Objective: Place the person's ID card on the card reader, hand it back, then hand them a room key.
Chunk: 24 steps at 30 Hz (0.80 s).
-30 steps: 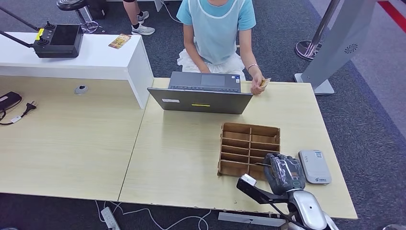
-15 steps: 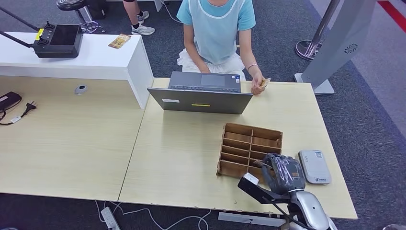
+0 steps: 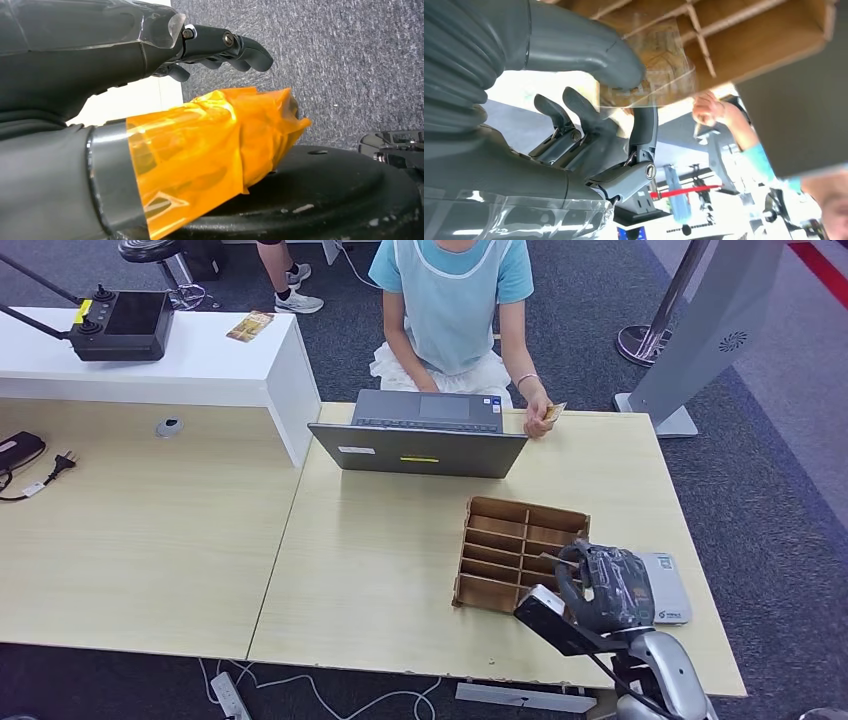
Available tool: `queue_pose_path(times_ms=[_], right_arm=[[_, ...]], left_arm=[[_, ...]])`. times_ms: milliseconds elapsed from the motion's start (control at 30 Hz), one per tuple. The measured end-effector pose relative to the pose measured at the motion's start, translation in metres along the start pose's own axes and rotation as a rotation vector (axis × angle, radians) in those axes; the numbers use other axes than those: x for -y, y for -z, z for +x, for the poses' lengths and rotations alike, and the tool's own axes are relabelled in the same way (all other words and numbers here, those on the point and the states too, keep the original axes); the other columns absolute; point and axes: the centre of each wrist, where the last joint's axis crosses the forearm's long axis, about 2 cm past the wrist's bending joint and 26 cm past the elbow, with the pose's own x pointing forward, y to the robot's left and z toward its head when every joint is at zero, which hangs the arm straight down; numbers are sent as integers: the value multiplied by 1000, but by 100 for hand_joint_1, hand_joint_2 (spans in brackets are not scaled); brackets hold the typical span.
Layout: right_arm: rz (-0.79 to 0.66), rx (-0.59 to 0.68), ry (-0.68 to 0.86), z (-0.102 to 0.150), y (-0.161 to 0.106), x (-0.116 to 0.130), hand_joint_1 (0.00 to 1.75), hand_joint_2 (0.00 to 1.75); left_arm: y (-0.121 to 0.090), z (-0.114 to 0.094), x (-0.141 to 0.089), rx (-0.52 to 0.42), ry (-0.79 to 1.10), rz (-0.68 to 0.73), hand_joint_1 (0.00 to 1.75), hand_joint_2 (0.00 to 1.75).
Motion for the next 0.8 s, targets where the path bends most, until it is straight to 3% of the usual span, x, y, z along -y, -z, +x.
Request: queue_pose_path(times_ms=[167,467,800], right_arm=[[-38,33,65,1,2,9,167,175],[-51,80,318,-7,8,26,173,175],[-71,81,429,-19,13,36,175,175]], left_arm=[[0,0,0,3,-8,4,0,0],[0,-1,0,5,-18,10,0,0],[0,-1,-1,6,-15,14,0,0]])
